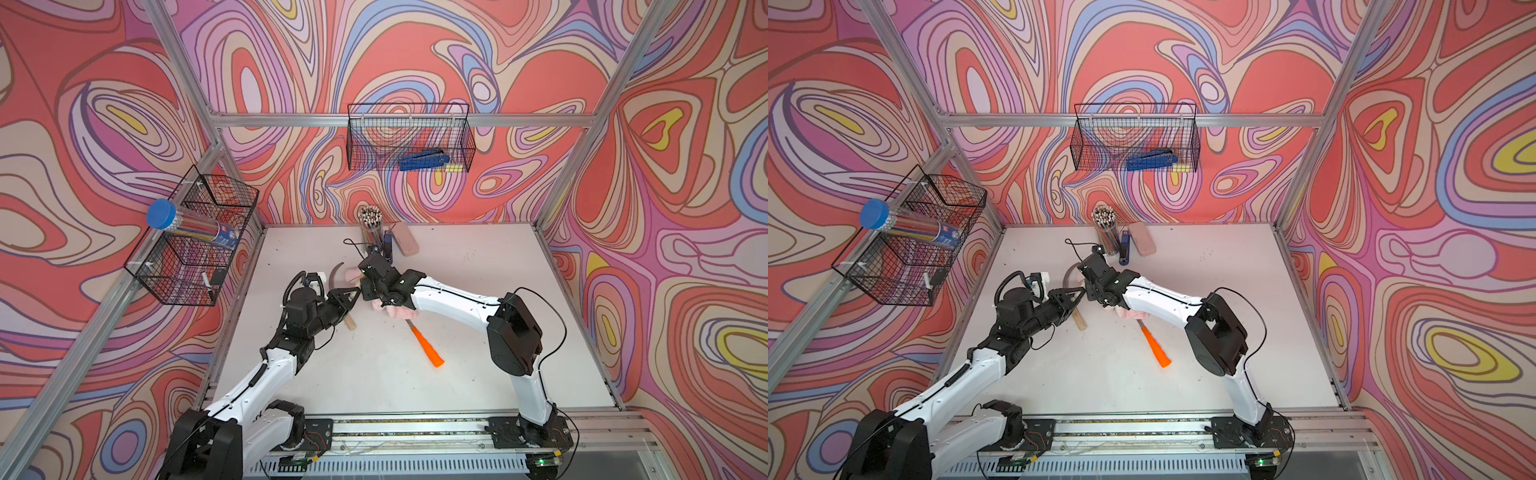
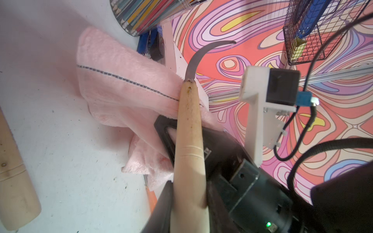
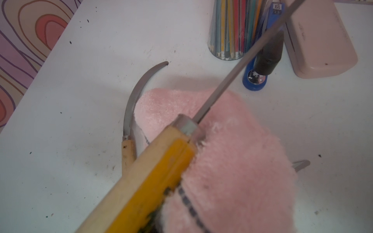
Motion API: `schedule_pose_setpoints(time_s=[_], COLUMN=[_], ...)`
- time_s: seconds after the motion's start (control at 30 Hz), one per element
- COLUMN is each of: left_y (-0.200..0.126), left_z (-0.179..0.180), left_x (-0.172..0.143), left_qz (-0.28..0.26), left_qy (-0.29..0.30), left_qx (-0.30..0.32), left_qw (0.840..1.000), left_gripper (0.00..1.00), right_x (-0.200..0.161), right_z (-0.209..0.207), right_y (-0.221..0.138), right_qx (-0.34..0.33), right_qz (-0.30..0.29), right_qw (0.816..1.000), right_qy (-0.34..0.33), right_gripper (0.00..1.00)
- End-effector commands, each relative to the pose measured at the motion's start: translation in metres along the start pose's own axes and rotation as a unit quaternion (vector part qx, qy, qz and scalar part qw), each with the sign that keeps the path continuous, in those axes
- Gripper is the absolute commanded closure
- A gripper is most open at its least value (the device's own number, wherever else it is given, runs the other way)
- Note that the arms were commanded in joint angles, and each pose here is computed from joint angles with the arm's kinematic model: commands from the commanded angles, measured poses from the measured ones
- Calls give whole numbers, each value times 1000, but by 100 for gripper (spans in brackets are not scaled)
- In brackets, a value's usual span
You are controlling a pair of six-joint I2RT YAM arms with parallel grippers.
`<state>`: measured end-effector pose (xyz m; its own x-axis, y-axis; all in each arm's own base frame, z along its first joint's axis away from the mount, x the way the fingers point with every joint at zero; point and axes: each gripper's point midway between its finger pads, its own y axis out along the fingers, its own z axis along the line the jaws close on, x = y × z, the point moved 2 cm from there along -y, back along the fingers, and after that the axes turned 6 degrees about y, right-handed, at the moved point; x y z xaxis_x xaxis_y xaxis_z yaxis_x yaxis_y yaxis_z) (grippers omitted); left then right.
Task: Wipe small sickles with rags
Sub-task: Adjust the small sickle.
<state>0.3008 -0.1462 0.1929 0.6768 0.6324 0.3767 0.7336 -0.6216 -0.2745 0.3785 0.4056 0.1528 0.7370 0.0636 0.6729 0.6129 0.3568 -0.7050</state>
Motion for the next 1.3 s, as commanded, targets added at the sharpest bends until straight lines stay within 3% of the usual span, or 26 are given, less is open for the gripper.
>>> schedule_pose_setpoints(time_s=[0.0, 0.3, 0.67, 1.27], left_y=[2, 19, 22, 35], left_z=[-27, -19, -25, -36], left_x=[-15, -42, -56, -77], left_qz=[28, 62, 79, 118], left_qy=[20, -14, -7, -7], left_qx=[-53, -74, -78, -100], left_qw=[998, 995, 994, 988], left_gripper=[100, 100, 100, 100], right_x=[11, 12, 19, 13], right_z=[22, 34, 39, 58], right_y=[2, -2, 9, 26], right_qx=[43, 92, 143, 168], right_qz=[-17, -18, -7, 13], right_qw=[999, 995, 989, 985], right_qy=[-18, -37, -26, -38], right_gripper=[100, 100, 100, 100])
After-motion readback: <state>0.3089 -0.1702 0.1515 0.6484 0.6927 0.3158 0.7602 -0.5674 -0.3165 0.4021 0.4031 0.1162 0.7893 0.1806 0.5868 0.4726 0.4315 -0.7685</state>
